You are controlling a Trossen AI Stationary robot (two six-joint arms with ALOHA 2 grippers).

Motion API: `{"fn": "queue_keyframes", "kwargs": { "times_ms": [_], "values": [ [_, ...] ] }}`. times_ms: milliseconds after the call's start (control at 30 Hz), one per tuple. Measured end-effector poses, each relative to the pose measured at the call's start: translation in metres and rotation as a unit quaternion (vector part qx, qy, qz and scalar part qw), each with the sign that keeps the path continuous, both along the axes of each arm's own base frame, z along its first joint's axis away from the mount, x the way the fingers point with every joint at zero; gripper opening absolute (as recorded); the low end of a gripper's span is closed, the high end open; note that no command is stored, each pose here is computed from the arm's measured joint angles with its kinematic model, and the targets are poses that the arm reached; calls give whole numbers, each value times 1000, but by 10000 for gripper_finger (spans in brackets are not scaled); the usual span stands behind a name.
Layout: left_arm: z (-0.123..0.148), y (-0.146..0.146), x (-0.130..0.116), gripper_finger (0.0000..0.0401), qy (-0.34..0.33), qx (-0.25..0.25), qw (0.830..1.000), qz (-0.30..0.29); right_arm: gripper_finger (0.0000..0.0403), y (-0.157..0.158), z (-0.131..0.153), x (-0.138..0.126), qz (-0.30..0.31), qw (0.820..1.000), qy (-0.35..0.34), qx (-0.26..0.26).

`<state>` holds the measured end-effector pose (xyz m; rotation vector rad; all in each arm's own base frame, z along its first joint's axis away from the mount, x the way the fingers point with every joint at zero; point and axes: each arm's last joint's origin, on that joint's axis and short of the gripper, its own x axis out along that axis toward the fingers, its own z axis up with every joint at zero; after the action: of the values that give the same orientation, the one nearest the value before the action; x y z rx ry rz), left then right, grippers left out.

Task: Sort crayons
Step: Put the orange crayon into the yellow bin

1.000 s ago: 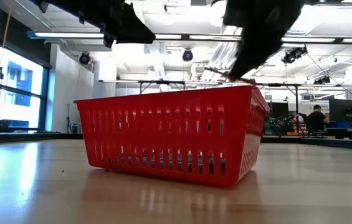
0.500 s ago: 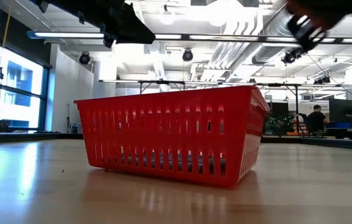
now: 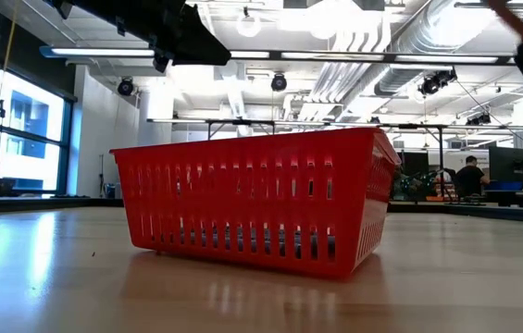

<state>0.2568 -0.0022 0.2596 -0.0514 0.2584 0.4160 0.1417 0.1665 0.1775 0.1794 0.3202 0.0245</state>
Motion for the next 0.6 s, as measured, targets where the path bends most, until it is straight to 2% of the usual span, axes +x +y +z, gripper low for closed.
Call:
{"fn": "queue_keyframes", "kwargs": {
  "times_ms": [133, 333, 600],
  "values": [
    [0, 0, 0, 69, 0, 0, 1000, -1, 3, -4, -16, -10, -18, 999, -4, 44],
    [-2, 0, -1, 69, 10, 0, 1000, -1, 3, 4, -25, -20, 0, 995, -9, 95],
    [-2, 0, -1, 69, 10, 0, 1000, -1, 3, 18, -38, -27, 20, 996, -10, 92]
  ]
}}
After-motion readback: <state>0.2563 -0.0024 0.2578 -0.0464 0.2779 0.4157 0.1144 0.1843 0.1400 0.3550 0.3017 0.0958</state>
